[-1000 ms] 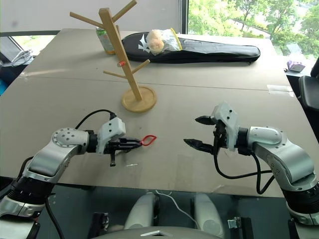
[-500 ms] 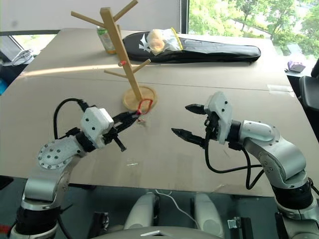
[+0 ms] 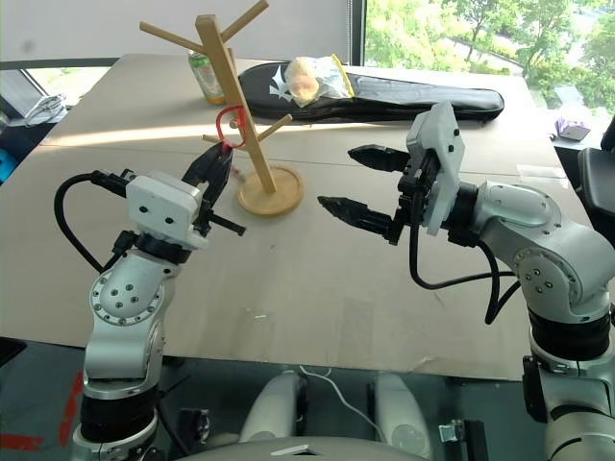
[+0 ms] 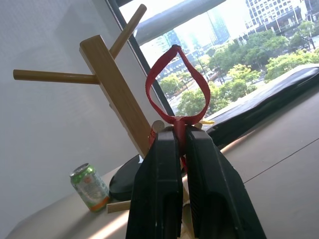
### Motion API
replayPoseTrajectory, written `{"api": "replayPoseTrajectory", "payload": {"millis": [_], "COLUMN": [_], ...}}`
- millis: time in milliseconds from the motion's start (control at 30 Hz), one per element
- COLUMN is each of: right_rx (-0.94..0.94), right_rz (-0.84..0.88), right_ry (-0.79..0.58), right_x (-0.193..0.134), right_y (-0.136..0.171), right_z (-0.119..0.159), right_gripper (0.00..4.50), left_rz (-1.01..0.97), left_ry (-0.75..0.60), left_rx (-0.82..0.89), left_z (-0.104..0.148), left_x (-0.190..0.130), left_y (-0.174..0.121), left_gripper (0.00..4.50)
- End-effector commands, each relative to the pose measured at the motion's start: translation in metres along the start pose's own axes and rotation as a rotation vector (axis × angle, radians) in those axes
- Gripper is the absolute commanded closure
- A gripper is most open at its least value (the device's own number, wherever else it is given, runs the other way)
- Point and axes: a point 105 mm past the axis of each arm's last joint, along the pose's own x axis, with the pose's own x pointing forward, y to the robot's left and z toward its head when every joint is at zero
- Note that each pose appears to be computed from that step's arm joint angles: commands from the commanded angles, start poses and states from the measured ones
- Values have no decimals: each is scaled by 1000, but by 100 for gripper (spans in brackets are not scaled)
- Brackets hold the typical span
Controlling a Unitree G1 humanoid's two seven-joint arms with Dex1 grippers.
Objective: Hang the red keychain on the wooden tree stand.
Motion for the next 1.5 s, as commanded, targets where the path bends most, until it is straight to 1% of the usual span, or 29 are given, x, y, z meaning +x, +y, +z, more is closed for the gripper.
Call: {"api": "replayPoseTrajectory", "payload": {"millis": [33, 333, 733, 1067, 1100, 1133, 1300, 1333, 1367, 1400, 1433, 1500], "right_rx": [-10, 25, 30, 34, 34, 34, 37, 38, 38, 37, 35, 27], "right_rz": [27, 29, 14, 3, 2, 2, -7, -7, -8, -10, -14, -29], "right_ry": [-66, -96, -93, -82, -82, -82, -74, -69, -58, -43, -27, 26], "right_x": [0, 3, 3, 3, 3, 4, 3, 3, 2, -1, -3, -11], "right_y": [10, 16, 17, 17, 17, 17, 16, 16, 15, 14, 12, 5], "right_z": [23, 39, 44, 42, 42, 42, 39, 38, 36, 33, 30, 22], "right_gripper": [0, 0, 0, 0, 0, 0, 0, 0, 0, 0, 0, 0], "left_rz": [39, 63, 59, 82, 83, 82, 75, 64, 46, 18, -16, -160], "left_ry": [-37, -37, 19, 46, 45, 47, 56, 58, 73, 91, 110, 170], "left_rx": [28, 50, 73, 109, 112, 114, 120, 117, 90, 61, 31, -39], "left_z": [7, 2, -15, -23, -23, -24, -26, -27, -30, -35, -39, -49], "left_x": [6, 13, 14, 18, 19, 19, 17, 16, 15, 14, 14, 11], "left_y": [5, 9, 5, 9, 9, 10, 12, 12, 14, 17, 20, 23], "left_gripper": [434, 434, 434, 434, 377, 366, 126, 91, 44, 5, 5, 5]}}
